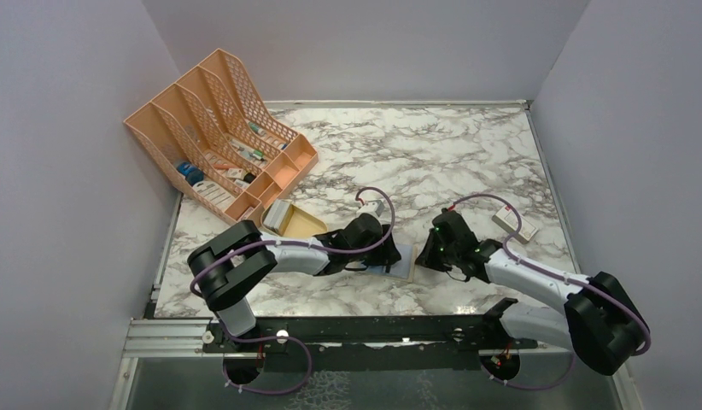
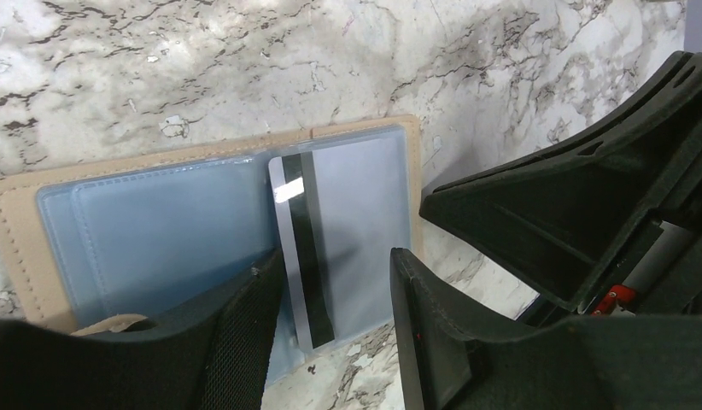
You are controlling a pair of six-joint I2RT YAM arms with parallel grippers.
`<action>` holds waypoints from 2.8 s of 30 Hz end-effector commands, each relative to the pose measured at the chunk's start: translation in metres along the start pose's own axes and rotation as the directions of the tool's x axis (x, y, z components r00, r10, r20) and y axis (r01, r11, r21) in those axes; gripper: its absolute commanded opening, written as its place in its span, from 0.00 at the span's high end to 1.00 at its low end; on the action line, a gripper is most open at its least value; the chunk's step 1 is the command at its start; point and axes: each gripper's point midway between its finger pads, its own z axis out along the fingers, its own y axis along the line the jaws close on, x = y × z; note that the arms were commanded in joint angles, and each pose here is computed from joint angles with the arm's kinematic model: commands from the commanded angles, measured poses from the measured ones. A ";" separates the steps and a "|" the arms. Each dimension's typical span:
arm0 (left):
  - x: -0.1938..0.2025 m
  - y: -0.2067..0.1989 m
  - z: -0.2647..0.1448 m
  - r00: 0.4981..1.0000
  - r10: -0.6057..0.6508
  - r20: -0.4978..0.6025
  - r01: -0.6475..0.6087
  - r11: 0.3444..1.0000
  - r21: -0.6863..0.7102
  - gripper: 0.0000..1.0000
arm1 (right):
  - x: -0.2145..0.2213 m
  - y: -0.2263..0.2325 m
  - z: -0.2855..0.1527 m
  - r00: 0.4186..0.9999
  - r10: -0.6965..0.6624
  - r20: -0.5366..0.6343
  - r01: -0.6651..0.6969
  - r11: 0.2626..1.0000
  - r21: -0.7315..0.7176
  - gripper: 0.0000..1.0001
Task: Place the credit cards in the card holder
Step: Insert the credit card into the card holder, then pick up the credit card from the storage box.
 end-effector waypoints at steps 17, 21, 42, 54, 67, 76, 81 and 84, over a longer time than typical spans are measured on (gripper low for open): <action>0.006 -0.038 0.002 0.999 -0.008 -0.052 0.014 0.993 0.117 0.52 | -0.016 -0.002 0.009 0.998 -0.027 0.053 0.024 0.998 0.054 0.91; -0.007 -0.040 -0.011 1.000 0.006 -0.003 -0.005 0.995 0.104 0.52 | -0.025 0.000 0.003 0.996 -0.040 0.080 0.035 0.997 0.067 0.87; -0.116 0.029 -0.105 0.826 0.562 -0.033 -0.519 0.737 -0.433 0.46 | -0.038 0.042 -0.039 0.976 -0.148 0.160 0.175 0.971 -0.166 0.62; -0.160 0.121 -0.167 0.798 0.582 -0.159 -0.536 0.562 -0.630 0.47 | -0.040 0.055 -0.046 0.969 -0.178 0.170 0.213 0.952 -0.219 0.62; -0.154 0.207 -0.182 0.816 0.432 -0.385 -0.545 0.352 -0.761 0.45 | -0.038 0.057 -0.046 0.967 -0.192 0.168 0.229 0.944 -0.236 0.62; -0.146 0.223 -0.174 0.809 0.383 -0.446 -0.569 0.315 -0.760 0.47 | -0.044 0.059 -0.048 0.958 -0.210 0.194 0.252 0.941 -0.228 0.63; -0.143 0.229 -0.173 0.803 0.370 -0.468 -0.579 0.295 -0.760 0.45 | -0.046 0.060 -0.049 0.957 -0.212 0.201 0.256 0.940 -0.228 0.63; -0.143 0.232 -0.171 0.795 0.359 -0.488 -0.591 0.278 -0.758 0.45 | -0.047 0.060 -0.049 0.956 -0.212 0.204 0.257 0.939 -0.229 0.63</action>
